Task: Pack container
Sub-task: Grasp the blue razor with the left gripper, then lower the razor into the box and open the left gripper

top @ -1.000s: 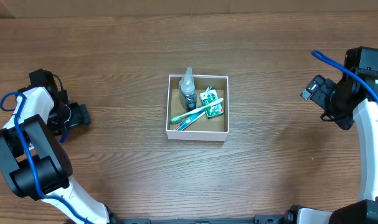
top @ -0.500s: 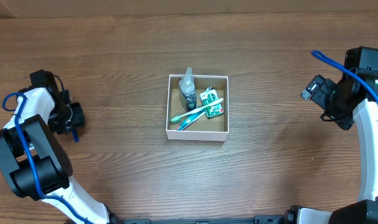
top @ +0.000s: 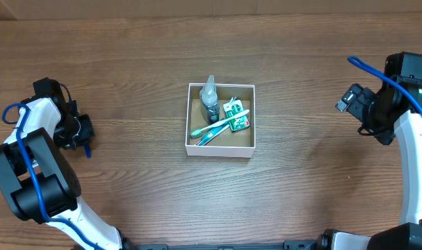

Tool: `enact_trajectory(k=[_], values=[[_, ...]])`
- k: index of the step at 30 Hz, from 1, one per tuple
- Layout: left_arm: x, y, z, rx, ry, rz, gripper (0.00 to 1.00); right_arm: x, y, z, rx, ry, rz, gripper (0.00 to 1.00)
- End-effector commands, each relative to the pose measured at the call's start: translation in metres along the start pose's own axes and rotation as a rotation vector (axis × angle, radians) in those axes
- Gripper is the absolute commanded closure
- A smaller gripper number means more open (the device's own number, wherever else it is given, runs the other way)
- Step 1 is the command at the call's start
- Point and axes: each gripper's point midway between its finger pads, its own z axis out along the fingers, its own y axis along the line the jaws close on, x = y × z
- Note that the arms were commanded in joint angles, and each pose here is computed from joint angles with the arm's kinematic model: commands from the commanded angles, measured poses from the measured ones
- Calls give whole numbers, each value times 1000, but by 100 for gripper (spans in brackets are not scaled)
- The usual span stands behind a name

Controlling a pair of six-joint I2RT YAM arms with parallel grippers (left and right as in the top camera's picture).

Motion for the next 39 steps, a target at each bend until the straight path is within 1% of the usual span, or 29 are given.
enact_trajectory(k=[1,4,10,13,17,19,21,24,27,28,29,31,33,35,39], values=[[12,-3,11,10,42,-4,91,0,0,2,-1,1,0,0],[12,-3,11,9,43,-17,96,0,0,2,-1,1,0,0],[11,-3,10,10,41,-18,96,0,0,2,-1,2,0,0],[7,-10,5,40,20,-13,96,0,0,2,-1,1,0,0],[-8,-24,-22,66,-55,8,96,0,0,2,-1,1,0,0],[-16,-39,-45,97,-115,39,96,0,0,2,-1,1,0,0],[-23,-60,-78,115,-196,94,96,0,0,2,-1,1,0,0],[-22,-91,-123,135,-304,197,96,0,0,2,0,2,0,0],[-9,-136,-173,175,-433,359,96,0,0,2,-1,2,0,0],[0,-153,-189,187,-476,429,96,0,0,2,-1,1,0,0],[17,-180,-212,208,-537,552,96,0,0,2,-1,1,0,0],[39,-211,-233,232,-600,710,96,0,0,2,-1,1,0,0],[65,-244,-249,259,-652,879,96,0,0,2,-1,1,0,0],[89,-275,-254,287,-678,1020,96,0,0,2,-1,1,0,0],[119,-317,-245,325,-671,1173,96,0,0,2,-1,1,0,0]])
